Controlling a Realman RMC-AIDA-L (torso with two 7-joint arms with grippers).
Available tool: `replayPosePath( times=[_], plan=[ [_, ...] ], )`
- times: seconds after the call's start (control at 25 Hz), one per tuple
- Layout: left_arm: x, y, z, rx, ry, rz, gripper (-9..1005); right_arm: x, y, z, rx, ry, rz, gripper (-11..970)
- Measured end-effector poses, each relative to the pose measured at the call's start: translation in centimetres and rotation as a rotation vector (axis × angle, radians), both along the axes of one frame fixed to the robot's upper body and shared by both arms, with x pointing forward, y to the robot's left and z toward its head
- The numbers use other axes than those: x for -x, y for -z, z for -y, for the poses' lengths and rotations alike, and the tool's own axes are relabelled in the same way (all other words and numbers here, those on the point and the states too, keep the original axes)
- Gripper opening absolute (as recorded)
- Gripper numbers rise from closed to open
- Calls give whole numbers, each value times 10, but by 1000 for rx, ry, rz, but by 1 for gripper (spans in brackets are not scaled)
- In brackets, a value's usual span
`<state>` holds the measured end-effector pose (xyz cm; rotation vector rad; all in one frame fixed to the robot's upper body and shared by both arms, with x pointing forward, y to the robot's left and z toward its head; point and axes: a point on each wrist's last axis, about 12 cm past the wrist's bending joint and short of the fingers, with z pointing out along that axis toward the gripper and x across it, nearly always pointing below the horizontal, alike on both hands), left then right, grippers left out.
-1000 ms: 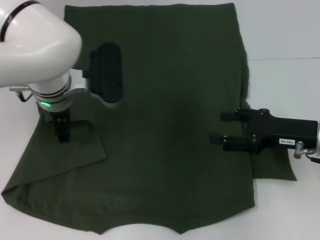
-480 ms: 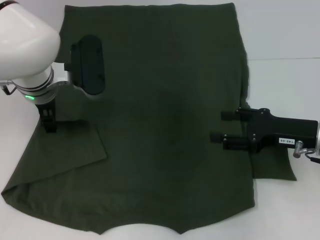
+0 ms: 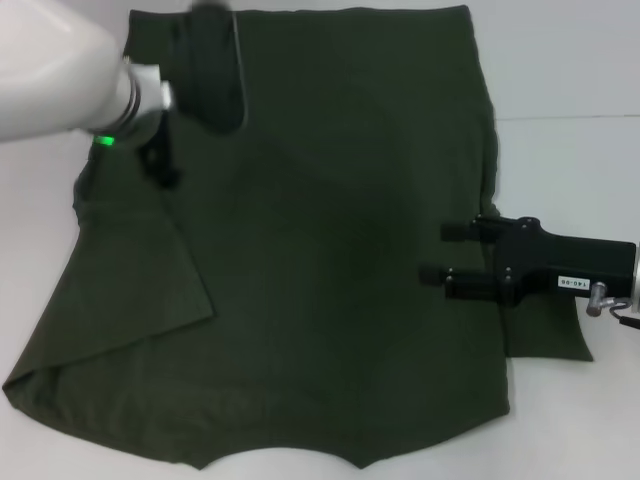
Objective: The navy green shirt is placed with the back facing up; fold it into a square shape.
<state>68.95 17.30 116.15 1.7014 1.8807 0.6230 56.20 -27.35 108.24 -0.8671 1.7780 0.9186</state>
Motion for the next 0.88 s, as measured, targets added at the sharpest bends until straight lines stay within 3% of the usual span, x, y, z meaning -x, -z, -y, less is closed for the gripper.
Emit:
replayPosePath(
  times=[0.12,0.28,0.4,0.44,0.52,0.76,0.88],
  plan=[
    [0,-17,-7,118,-36,40,870,0,0,1,-1,6,-3,824],
    [8,-21,-30,291,-96,78,870,-1,0,2,1,14,-3,824],
    [17,-12,-42,452,-154,57,870,-3,-1,3,-1,20,0,824],
    [17,-12,-42,452,-154,57,871,-4,-2,3,-5,28,2,823],
    [31,6,-51,696,-220,-14,871,-4,-3,4,-8,33,4,823],
    [48,32,-47,1064,-262,-154,871,-7,-4,5,-11,50,12,823],
    [63,47,-48,1229,-243,-292,871,-9,-7,8,-13,59,1,823]
  ],
)
